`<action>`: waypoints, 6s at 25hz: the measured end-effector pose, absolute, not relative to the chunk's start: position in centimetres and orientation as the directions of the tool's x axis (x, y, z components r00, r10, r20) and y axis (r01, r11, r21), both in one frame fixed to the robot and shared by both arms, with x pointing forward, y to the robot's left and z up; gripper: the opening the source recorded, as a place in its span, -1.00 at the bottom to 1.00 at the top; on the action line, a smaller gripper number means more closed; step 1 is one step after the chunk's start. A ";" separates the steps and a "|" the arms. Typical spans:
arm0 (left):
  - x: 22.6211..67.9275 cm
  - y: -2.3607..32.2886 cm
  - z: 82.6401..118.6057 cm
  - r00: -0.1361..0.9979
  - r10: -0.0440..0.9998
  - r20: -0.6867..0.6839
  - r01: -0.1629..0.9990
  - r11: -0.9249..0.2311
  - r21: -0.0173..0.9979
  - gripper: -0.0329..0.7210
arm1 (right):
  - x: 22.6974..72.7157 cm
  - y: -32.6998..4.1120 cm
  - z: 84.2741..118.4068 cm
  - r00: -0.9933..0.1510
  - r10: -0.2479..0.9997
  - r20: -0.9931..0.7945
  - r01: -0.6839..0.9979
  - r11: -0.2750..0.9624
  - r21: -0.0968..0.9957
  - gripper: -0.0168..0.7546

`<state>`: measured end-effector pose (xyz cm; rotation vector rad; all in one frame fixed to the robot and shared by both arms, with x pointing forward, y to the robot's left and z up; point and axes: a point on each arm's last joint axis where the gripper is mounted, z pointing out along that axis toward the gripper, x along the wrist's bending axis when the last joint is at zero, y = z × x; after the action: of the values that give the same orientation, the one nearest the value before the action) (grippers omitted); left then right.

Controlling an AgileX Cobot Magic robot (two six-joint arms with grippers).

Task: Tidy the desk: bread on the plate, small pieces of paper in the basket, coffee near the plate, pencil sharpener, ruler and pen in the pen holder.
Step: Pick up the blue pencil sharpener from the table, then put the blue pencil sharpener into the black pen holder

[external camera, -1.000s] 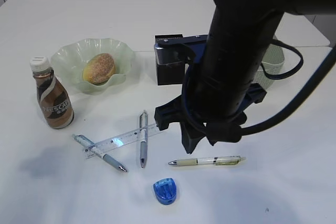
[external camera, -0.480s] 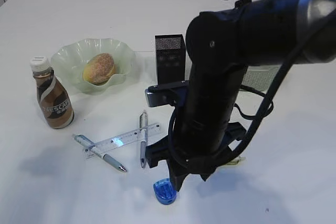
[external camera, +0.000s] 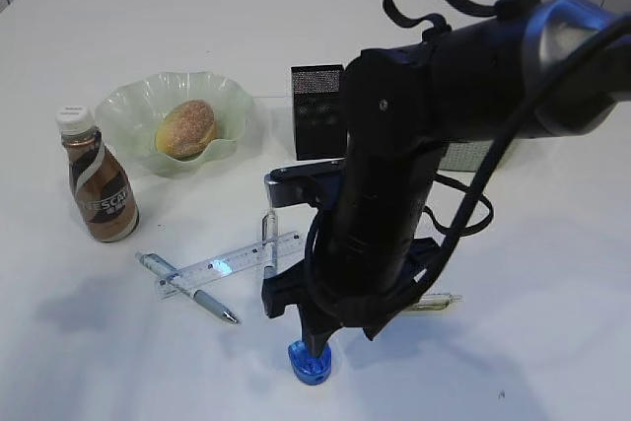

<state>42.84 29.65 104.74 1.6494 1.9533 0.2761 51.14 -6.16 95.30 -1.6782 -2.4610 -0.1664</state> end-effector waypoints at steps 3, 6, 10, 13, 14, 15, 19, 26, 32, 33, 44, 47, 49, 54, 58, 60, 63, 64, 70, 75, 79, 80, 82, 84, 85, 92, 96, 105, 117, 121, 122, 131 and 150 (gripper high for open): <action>42.8 29.6 104.7 -0.084 0.955 -0.283 0.839 0.221 0.496 0.10 | 51.2 -6.0 94.9 -0.352 0.915 0.197 0.933 0.360 -0.009 0.29; 42.8 29.6 104.7 -0.084 0.955 -0.283 0.839 0.221 0.496 0.10 | 51.2 -6.0 94.9 -0.348 0.915 0.205 0.934 0.357 -0.006 0.29; 42.8 29.6 104.7 -0.084 0.955 -0.283 0.839 0.221 0.496 0.10 | 51.4 -5.8 94.9 -0.345 0.914 0.214 0.937 0.348 0.025 0.29; 42.9 29.7 104.7 -0.084 0.955 -0.283 0.838 0.221 0.498 0.10 | 51.4 -5.8 94.9 -0.351 0.913 0.208 0.935 0.353 0.027 0.29; 42.9 29.7 104.7 -0.084 0.955 -0.283 0.838 0.221 0.498 0.10 | 51.5 -5.9 94.9 -0.356 0.913 0.201 0.933 0.358 0.029 0.29; 42.9 29.7 104.8 -0.084 0.955 -0.283 0.837 0.222 0.499 0.10 | 51.4 -5.9 94.9 -0.361 0.912 0.197 0.932 0.362 0.031 0.29; 42.9 29.7 104.8 -0.084 0.955 -0.283 0.837 0.222 0.501 0.10 | 51.6 -6.1 94.8 -0.349 0.923 0.162 0.937 0.348 0.031 0.29; 42.9 29.7 104.8 -0.084 0.956 -0.283 0.835 0.222 0.503 0.10 | 50.0 -4.3 94.7 -0.394 0.913 0.110 0.919 0.390 0.053 0.29; 42.9 29.7 104.8 -0.084 0.956 -0.283 0.835 0.222 0.503 0.10 | 50.0 -4.0 94.6 -0.386 0.920 0.076 0.921 0.378 0.095 0.29; 42.9 29.7 104.8 -0.084 0.956 -0.283 0.835 0.222 0.503 0.10 | 50.1 -3.9 94.5 -0.386 0.919 0.075 0.920 0.379 0.096 0.29; 42.9 29.7 104.8 -0.084 0.956 -0.283 0.835 0.222 0.503 0.09 | 50.3 -3.6 92.1 -0.370 0.926 0.071 0.929 0.367 0.048 0.29; 42.9 29.7 104.8 -0.084 0.956 -0.283 0.835 0.222 0.503 0.09 | 50.4 -3.3 91.9 -0.356 0.930 0.090 0.934 0.352 0.061 0.29; 42.9 29.7 104.8 -0.084 0.956 -0.283 0.835 0.222 0.503 0.09 | 50.4 -3.2 91.9 -0.348 0.932 0.100 0.937 0.343 0.064 0.29; 42.9 29.7 104.8 -0.084 0.956 -0.283 0.835 0.222 0.503 0.09 | 50.5 -3.1 91.6 -0.341 0.934 0.109 0.940 0.335 0.065 0.29; 42.9 29.7 104.8 -0.084 0.956 -0.283 0.835 0.222 0.503 0.09 | 50.6 -3.0 91.6 -0.341 0.933 0.116 0.939 0.333 0.082 0.29; 42.9 29.7 104.8 -0.084 0.956 -0.283 0.835 0.222 0.503 0.09 | 50.7 -2.9 91.6 -0.341 0.933 0.119 0.939 0.332 0.091 0.29; 42.9 29.7 104.8 -0.084 0.956 -0.283 0.835 0.222 0.503 0.08 | 50.7 -2.9 91.6 -0.342 0.932 0.119 0.939 0.332 0.096 0.29; 42.9 29.7 104.8 -0.084 0.956 -0.283 0.835 0.222 0.503 0.09 | 50.7 -2.9 91.6 -0.342 0.932 0.119 0.939 0.332 0.095 0.29; 42.9 29.7 104.8 -0.084 0.956 -0.283 0.835 0.222 0.503 0.08 | 50.8 -3.0 91.6 -0.343 0.934 0.102 0.937 0.332 0.107 0.29; 42.9 29.7 104.8 -0.084 0.956 -0.283 0.835 0.222 0.503 0.08 | 50.9 -2.9 91.2 -0.341 0.934 0.102 0.938 0.331 0.107 0.29; 42.9 29.7 104.8 -0.084 0.956 -0.283 0.835 0.222 0.503 0.08 | 51.0 -2.9 90.3 -0.341 0.936 0.091 0.939 0.333 0.086 0.29; 42.9 29.7 104.8 -0.084 0.956 -0.283 0.835 0.222 0.503 0.08 | 51.0 -2.9 90.2 -0.340 0.936 0.091 0.939 0.333 0.086 0.29; 42.9 29.7 104.8 -0.084 0.956 -0.283 0.835 0.222 0.503 0.08 | 51.0 -2.9 90.2 -0.339 0.936 0.093 0.939 0.331 0.089 0.29; 42.9 29.7 104.8 -0.084 0.956 -0.283 0.835 0.222 0.503 0.08 | 51.0 -2.9 90.2 -0.339 0.936 0.092 0.939 0.332 0.090 0.29; 42.9 29.7 104.8 -0.084 0.956 -0.283 0.835 0.222 0.503 0.08 | 51.0 -2.9 90.2 -0.340 0.936 0.093 0.939 0.331 0.092 0.29; 42.9 29.7 104.8 -0.084 0.956 -0.283 0.835 0.222 0.503 0.08 | 51.1 -2.8 90.1 -0.339 0.936 0.094 0.939 0.330 0.094 0.27; 42.9 29.7 104.8 -0.084 0.956 -0.283 0.835 0.222 0.503 0.08 | 51.0 -2.8 89.7 -0.337 0.937 0.091 0.940 0.330 0.083 0.12; 42.9 29.7 104.8 -0.084 0.956 -0.283 0.835 0.222 0.503 0.08 | 51.1 -2.8 89.8 -0.337 0.937 0.093 0.940 0.330 0.087 -0.09; 42.9 29.7 104.8 -0.084 0.956 -0.283 0.835 0.222 0.503 0.07 | 52.4 -1.8 93.1 -0.359 0.932 0.060 0.933 0.355 0.062 -0.09; 42.9 29.7 104.8 -0.084 0.956 -0.283 0.835 0.222 0.503 0.07 | 52.9 -1.6 94.2 -0.374 0.927 0.038 0.926 0.370 0.075 -0.09; 42.9 29.7 104.8 -0.084 0.956 -0.283 0.835 0.222 0.503 0.07 | 53.9 -1.2 96.1 -0.396 0.918 0.003 0.912 0.392 0.120 -0.09; 42.9 29.7 104.8 -0.083 0.956 -0.282 0.836 0.221 0.503 0.04 | 56.9 -0.8 102.0 -0.419 0.897 -0.144 0.839 0.443 0.317 -0.09; 42.9 29.7 104.8 -0.082 0.957 -0.278 0.836 0.218 0.503 0.04 | 61.8 -6.1 106.9 -0.306 0.941 -0.147 0.827 0.339 0.447 -0.09</action>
<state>42.90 29.69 104.77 1.6497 1.9493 0.2872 61.82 -6.06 106.85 -2.0025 -2.8627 -0.5242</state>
